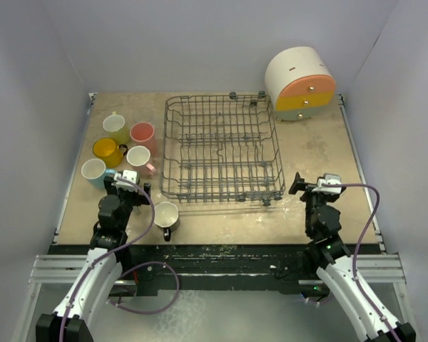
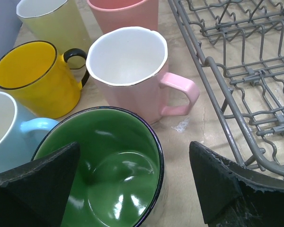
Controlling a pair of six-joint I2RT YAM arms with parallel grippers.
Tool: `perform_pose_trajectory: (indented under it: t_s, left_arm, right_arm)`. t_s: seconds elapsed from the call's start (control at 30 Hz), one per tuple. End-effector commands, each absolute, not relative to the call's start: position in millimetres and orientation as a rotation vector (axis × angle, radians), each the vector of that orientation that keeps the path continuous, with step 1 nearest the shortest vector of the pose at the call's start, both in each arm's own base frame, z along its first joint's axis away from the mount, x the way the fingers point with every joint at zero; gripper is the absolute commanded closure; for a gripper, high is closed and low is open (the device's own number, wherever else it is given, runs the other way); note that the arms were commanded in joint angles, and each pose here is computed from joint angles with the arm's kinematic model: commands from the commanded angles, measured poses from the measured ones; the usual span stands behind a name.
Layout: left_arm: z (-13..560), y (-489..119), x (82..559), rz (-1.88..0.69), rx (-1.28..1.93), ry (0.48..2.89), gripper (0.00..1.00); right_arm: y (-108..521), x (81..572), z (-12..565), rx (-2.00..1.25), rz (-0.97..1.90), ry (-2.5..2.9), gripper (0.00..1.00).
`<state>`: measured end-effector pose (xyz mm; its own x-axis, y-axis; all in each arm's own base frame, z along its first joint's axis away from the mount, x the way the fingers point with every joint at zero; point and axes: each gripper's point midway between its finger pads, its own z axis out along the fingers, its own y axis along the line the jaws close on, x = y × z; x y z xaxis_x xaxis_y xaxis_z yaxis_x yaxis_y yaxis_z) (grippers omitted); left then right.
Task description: Unload the cups from the dish rack
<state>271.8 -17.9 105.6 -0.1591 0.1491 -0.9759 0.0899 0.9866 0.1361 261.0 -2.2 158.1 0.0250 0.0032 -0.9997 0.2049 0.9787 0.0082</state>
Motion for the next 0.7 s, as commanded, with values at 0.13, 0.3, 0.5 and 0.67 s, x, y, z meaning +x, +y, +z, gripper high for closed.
perform_pose_trajectory:
  t_s: [0.13, 0.3, 0.5, 0.67]
  left_arm:
    - [107, -12, 272, 0.057, 0.114, 1.736, 0.01]
    - [107, -12, 272, 0.058, 0.114, 1.737, 0.01]
    - [107, -12, 272, 0.057, 0.113, 1.736, 0.00]
    - [106, -12, 272, 0.057, 0.114, 1.737, 0.01]
  right_arm:
    - [9, 260, 156, 0.068, -0.126, 1.537, 0.00]
    - [6, 258, 150, 0.088, -0.129, 1.515, 0.00]
    - [6, 254, 150, 0.085, -0.120, 1.512, 0.00]
    - [-6, 258, 146, 0.181, -0.171, 1.534, 0.00]
